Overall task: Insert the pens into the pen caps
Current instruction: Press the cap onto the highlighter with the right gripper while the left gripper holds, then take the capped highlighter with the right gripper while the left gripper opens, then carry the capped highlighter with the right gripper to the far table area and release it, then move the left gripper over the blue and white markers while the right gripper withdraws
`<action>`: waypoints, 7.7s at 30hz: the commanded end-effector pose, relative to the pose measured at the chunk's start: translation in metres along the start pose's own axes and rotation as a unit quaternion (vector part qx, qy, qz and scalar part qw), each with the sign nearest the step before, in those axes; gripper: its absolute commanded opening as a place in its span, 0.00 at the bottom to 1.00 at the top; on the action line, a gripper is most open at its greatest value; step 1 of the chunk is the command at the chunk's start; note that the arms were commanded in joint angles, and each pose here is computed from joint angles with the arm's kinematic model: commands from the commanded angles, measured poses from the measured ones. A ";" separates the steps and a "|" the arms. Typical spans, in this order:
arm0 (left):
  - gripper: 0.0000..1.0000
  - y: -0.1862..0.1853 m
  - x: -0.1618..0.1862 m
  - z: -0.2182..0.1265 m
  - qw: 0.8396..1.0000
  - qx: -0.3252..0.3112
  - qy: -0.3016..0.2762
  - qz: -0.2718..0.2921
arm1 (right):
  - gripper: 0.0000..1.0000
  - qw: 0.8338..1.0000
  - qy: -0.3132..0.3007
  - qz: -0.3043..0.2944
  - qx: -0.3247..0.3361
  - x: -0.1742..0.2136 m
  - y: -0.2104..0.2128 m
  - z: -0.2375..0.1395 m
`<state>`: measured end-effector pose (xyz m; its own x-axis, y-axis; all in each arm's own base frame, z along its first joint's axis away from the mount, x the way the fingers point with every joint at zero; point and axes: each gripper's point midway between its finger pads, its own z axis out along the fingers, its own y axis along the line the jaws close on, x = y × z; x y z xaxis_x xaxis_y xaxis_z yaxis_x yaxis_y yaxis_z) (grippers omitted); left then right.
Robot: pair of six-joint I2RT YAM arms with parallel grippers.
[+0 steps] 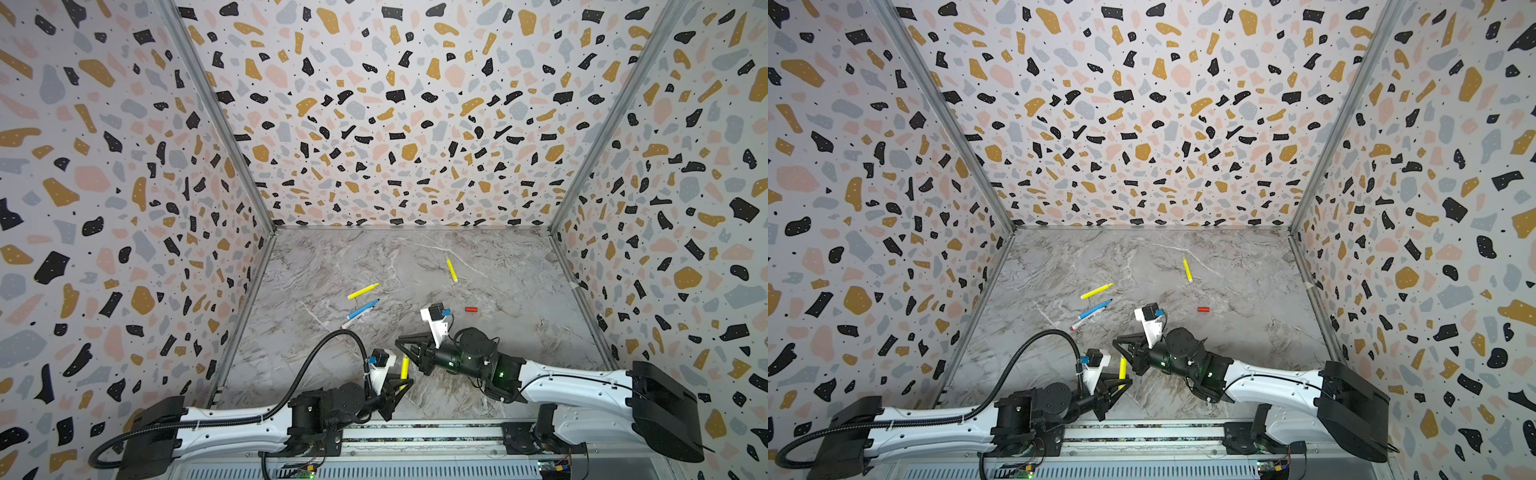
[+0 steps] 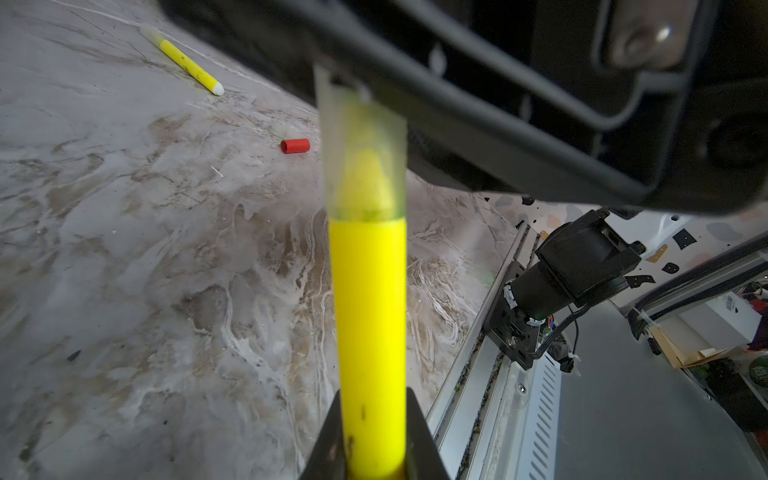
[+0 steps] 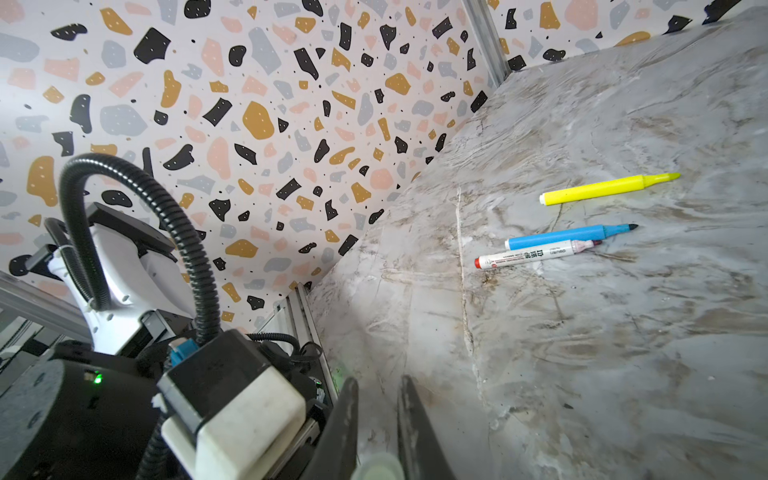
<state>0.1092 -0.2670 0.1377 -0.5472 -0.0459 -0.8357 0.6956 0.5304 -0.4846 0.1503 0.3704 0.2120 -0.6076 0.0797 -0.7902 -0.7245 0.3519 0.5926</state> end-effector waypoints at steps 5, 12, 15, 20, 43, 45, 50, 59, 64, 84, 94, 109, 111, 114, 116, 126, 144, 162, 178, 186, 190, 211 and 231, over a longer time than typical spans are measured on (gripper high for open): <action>0.00 -0.022 -0.121 -0.030 0.972 0.024 -0.225 -0.057 | 0.00 0.975 0.211 0.032 0.055 0.123 -0.028 -0.011; 0.00 -0.019 -0.123 -0.032 0.970 0.037 -0.231 -0.066 | 0.00 0.977 0.211 0.013 0.033 0.119 -0.017 -0.015; 0.00 -0.022 -0.126 -0.034 0.969 0.048 -0.234 -0.065 | 0.00 0.975 0.221 0.005 -0.004 0.122 -0.005 -0.016; 0.00 -0.024 -0.131 -0.036 0.968 0.055 -0.236 -0.059 | 0.00 0.971 0.237 0.010 -0.012 0.129 -0.003 -0.016; 0.00 -0.004 -0.085 -0.015 0.986 0.022 -0.158 -0.042 | 0.58 0.996 0.032 -0.061 -0.048 -0.043 0.037 -0.064; 0.00 -0.008 -0.086 -0.014 0.986 0.032 -0.157 -0.035 | 0.58 0.996 0.032 -0.063 -0.045 -0.042 0.036 -0.068; 0.00 -0.022 -0.088 -0.012 0.986 0.063 -0.156 -0.024 | 0.58 0.996 0.043 -0.062 -0.045 -0.034 0.032 -0.066; 0.00 -0.032 -0.088 -0.010 0.984 0.090 -0.149 -0.022 | 0.57 0.994 0.069 -0.066 -0.054 -0.026 0.031 -0.051; 0.00 -0.033 -0.086 -0.009 0.985 0.092 -0.146 -0.022 | 0.56 0.993 0.077 -0.072 -0.062 -0.026 0.034 -0.042; 0.00 -0.034 -0.083 -0.007 0.986 0.094 -0.140 -0.017 | 0.26 0.989 0.109 -0.071 -0.070 -0.011 0.035 -0.019; 0.50 0.004 -0.075 0.001 0.991 -0.011 -0.126 -0.040 | 0.10 0.992 0.103 -0.068 0.009 -0.022 0.006 -0.021; 0.61 0.043 -0.035 0.007 0.990 -0.094 -0.068 -0.074 | 0.10 0.918 0.212 -0.022 0.336 -0.063 -0.211 -0.044; 0.61 0.043 -0.035 0.005 0.990 -0.096 -0.068 -0.074 | 0.10 0.904 0.229 -0.028 0.360 -0.068 -0.232 -0.039; 0.60 0.043 -0.037 0.002 0.990 -0.095 -0.071 -0.074 | 0.10 0.882 0.255 -0.031 0.396 -0.079 -0.265 -0.030; 0.60 0.044 -0.038 -0.001 0.990 -0.095 -0.074 -0.075 | 0.10 0.866 0.274 -0.033 0.417 -0.083 -0.285 -0.024; 0.61 0.045 -0.043 -0.015 0.988 -0.093 -0.092 -0.081 | 0.10 0.806 0.336 -0.051 0.485 -0.089 -0.346 -0.006; 0.60 0.047 -0.045 -0.021 0.988 -0.100 -0.094 -0.077 | 0.34 0.774 0.325 -0.072 0.539 -0.121 -0.392 -0.005; 0.60 0.055 -0.054 -0.026 0.984 -0.142 -0.092 -0.049 | 0.45 0.852 0.207 -0.090 0.472 -0.160 -0.293 -0.018; 0.61 0.139 -0.088 -0.016 0.958 -0.278 -0.033 -0.064 | 0.59 0.952 0.084 -0.109 0.273 -0.125 -0.166 -0.072; 0.61 0.197 -0.087 -0.019 0.935 -0.345 -0.005 -0.088 | 0.65 0.961 0.077 -0.114 0.241 -0.101 -0.146 -0.091; 0.61 0.218 -0.079 -0.022 0.927 -0.362 0.011 -0.100 | 0.65 0.962 0.076 -0.114 0.238 -0.093 -0.143 -0.098; 0.61 0.267 -0.078 -0.011 0.907 -0.404 0.044 -0.110 | 0.66 0.969 0.080 -0.099 0.212 -0.070 -0.137 -0.104; 0.58 0.287 -0.062 0.005 0.902 -0.411 0.090 -0.099 | 0.65 0.972 0.087 -0.085 0.202 -0.057 -0.141 -0.101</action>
<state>0.3322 -0.1116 0.0378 -0.7654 -0.1181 -0.6326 0.0092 0.9809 -0.1943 0.2538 0.2201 0.1826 -0.5750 -0.1733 -0.7996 -0.6454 0.6968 0.3131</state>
